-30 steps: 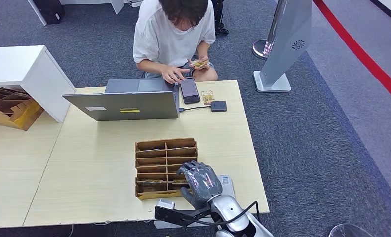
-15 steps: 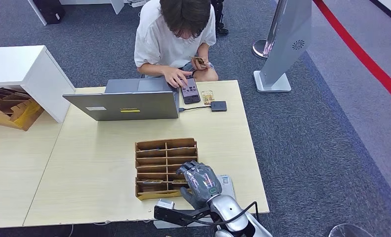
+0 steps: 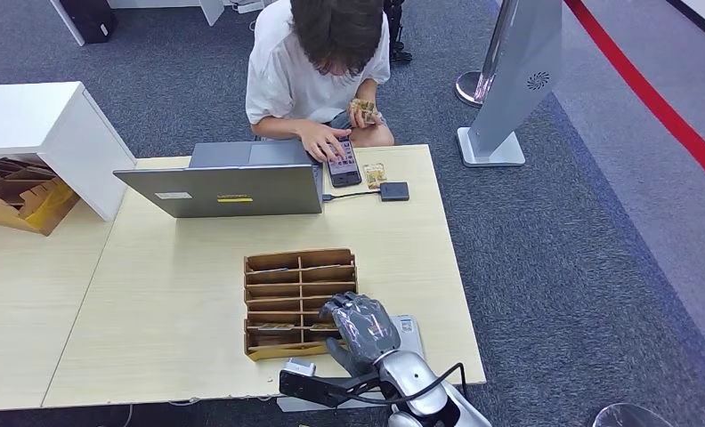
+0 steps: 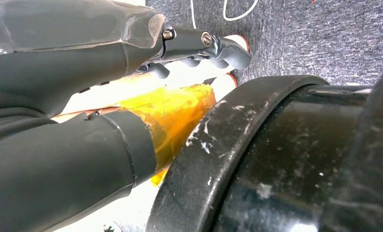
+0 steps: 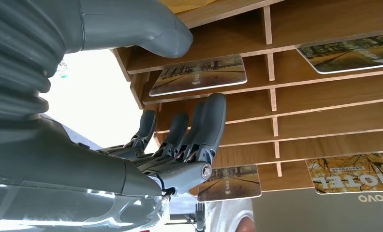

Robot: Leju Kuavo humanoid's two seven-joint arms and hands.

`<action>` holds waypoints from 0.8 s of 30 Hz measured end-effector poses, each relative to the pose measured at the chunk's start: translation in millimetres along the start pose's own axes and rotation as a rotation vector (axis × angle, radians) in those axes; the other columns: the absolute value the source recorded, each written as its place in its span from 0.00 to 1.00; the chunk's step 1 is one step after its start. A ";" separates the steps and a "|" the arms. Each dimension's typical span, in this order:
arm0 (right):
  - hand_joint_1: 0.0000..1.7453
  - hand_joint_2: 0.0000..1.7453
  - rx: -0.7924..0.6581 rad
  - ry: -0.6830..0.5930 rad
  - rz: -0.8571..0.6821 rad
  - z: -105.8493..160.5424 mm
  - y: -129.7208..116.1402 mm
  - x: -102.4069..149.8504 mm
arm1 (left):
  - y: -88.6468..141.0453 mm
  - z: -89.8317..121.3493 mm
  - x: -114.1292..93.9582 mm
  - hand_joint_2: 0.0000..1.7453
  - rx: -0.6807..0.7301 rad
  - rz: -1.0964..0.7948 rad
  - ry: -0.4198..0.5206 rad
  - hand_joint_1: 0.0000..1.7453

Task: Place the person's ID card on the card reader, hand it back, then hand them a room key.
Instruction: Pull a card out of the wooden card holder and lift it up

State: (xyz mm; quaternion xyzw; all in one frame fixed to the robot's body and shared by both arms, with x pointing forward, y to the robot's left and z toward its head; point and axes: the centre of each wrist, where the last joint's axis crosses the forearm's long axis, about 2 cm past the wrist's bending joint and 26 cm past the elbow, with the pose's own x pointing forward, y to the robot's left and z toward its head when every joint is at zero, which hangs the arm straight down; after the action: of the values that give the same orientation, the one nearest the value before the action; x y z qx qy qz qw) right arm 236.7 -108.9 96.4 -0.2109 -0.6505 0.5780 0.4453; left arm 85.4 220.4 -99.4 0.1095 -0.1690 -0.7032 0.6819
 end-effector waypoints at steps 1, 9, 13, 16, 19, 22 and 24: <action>0.46 1.00 0.000 0.000 0.000 -0.1 0.0 -0.1 | 0.0 0.0 0.0 0.00 0.000 0.000 0.000 0.00; 0.51 1.00 0.002 0.000 0.001 -0.4 0.1 -0.5 | 0.0 0.0 0.0 0.00 0.000 0.000 0.000 0.00; 0.79 1.00 0.003 0.000 0.001 -0.6 0.0 -0.7 | 0.0 0.0 0.0 0.00 0.000 0.000 0.000 0.00; 0.81 1.00 0.002 0.001 0.000 -0.9 -0.2 -0.3 | 0.0 0.0 0.0 0.00 0.000 0.000 0.000 0.00; 0.82 1.00 0.000 0.003 -0.004 -1.4 -0.4 1.3 | 0.0 0.0 -0.1 0.00 0.000 0.000 0.000 0.00; 0.83 1.00 -0.002 0.003 -0.007 -1.6 -0.5 2.6 | -0.1 0.0 -0.1 0.00 0.000 0.000 0.000 0.00; 0.83 1.00 -0.002 0.002 -0.007 -1.6 -0.7 2.7 | 0.0 0.0 -0.1 0.00 0.000 -0.001 0.000 0.00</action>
State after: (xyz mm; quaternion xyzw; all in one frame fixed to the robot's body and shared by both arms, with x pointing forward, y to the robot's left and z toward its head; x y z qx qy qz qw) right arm 236.8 -106.0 97.8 -0.2099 -0.6513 0.5755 0.4478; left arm 85.4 220.5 -99.4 0.1096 -0.1689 -0.7034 0.6817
